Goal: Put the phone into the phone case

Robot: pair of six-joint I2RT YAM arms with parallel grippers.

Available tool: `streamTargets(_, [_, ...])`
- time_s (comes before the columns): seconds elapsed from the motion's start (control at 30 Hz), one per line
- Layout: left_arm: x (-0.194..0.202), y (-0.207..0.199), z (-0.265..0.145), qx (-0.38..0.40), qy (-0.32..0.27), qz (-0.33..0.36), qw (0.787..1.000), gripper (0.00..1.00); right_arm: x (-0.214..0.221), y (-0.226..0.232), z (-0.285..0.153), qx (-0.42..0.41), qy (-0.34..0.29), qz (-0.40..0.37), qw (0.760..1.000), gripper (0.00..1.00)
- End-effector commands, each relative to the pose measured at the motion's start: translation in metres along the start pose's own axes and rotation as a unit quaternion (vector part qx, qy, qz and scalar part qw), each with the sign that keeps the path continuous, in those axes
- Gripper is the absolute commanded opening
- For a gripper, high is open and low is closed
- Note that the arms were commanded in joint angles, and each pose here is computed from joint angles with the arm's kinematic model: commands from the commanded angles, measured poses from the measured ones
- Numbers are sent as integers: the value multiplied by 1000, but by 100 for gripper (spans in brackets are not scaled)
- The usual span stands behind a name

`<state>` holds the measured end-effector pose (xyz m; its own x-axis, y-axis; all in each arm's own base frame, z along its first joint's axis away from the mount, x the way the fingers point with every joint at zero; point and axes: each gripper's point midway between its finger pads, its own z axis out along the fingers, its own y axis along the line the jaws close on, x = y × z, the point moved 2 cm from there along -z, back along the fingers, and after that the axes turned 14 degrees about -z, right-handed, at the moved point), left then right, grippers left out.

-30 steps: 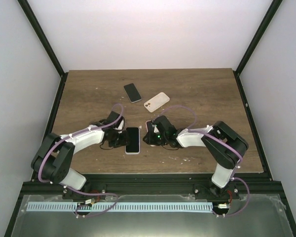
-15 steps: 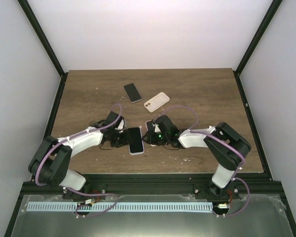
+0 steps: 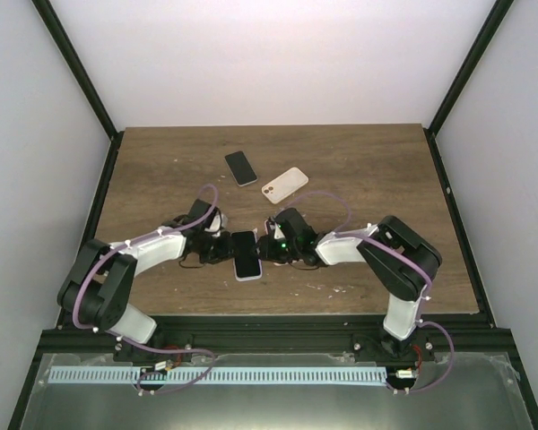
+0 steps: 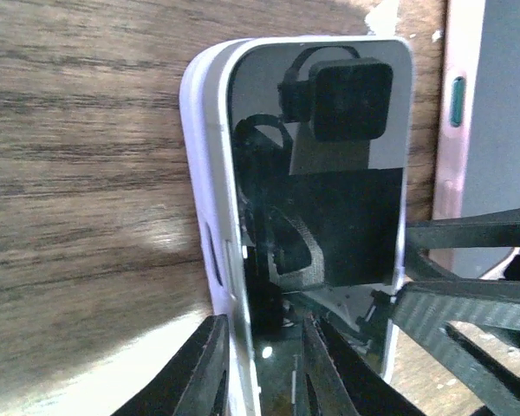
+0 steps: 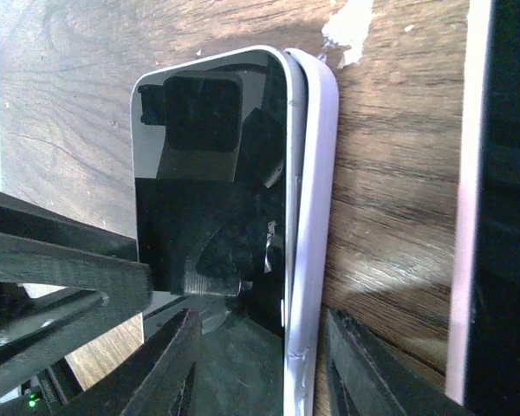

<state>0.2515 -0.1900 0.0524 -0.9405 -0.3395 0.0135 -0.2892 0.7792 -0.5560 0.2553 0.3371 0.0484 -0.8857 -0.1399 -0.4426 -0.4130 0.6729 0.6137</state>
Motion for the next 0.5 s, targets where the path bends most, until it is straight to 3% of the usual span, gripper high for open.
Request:
streamTargets(0.0, [0,15,9,-22,4,0,1000,23,-5,9,5,-18,-2,6,1000,40])
streamTargets(0.2, [5,36,14,-33,9,-17,999,16,-15,22,4,-50,-15,6,999,42])
streamTargets(0.47, [8,37,11,-26,10,-19,999,14,-21,45,-2,-118,-23,10,993,45])
